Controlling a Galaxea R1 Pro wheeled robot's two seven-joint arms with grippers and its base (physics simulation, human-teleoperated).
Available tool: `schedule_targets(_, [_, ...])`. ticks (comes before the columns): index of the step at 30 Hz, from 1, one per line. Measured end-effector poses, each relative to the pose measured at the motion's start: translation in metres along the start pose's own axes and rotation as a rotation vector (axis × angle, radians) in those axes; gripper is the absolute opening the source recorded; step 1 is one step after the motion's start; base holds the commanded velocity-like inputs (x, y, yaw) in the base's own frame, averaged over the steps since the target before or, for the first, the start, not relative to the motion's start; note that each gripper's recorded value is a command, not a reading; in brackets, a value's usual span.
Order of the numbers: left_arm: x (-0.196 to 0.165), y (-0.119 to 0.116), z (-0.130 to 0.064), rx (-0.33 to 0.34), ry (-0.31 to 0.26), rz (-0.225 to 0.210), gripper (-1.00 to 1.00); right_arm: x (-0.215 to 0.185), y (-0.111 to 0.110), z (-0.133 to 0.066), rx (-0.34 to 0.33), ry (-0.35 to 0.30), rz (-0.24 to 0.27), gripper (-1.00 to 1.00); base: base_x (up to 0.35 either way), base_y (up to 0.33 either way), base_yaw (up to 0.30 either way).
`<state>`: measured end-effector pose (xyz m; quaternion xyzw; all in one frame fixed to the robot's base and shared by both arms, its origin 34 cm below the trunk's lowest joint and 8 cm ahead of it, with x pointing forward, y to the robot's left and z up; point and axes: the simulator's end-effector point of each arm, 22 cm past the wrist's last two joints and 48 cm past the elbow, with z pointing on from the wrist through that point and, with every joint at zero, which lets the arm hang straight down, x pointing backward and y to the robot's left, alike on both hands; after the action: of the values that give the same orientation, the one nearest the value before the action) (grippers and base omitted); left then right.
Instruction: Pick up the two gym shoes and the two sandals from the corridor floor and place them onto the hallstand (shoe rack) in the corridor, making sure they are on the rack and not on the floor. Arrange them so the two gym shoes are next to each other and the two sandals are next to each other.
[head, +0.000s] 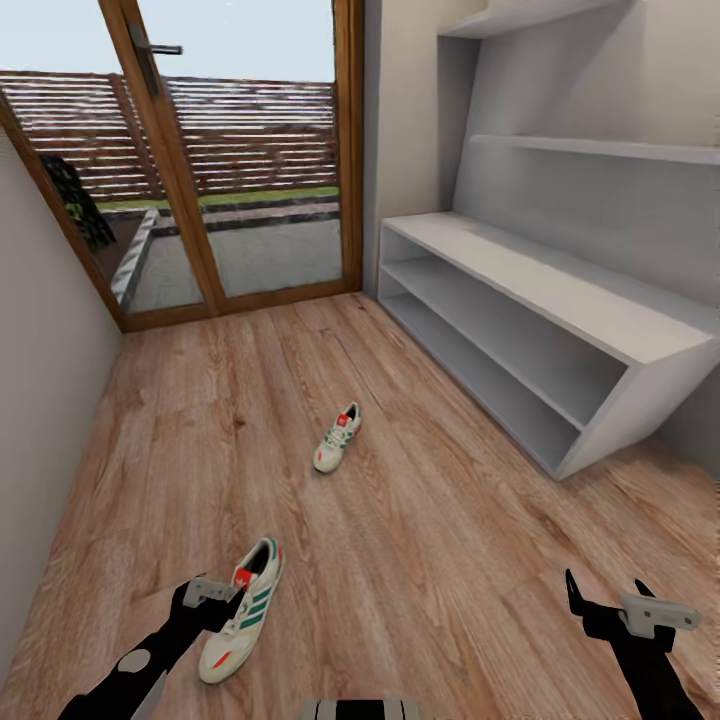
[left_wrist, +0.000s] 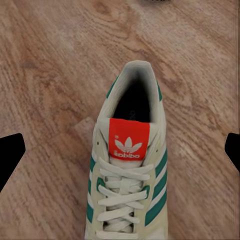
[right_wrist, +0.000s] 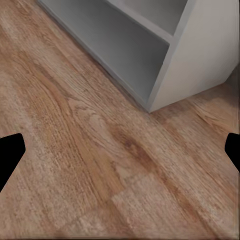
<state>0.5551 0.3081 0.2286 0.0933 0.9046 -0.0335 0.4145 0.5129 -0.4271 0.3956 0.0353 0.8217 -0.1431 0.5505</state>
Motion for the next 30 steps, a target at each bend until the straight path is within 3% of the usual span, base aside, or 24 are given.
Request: schedule_targets(30, [0.0014,0.0029,-0.0002,-0.004,0.003,0.000,1.00,0.0019,-0.0004,0.0000,0.003,0.004,0.000,1.00,0.000,0.000,-0.025])
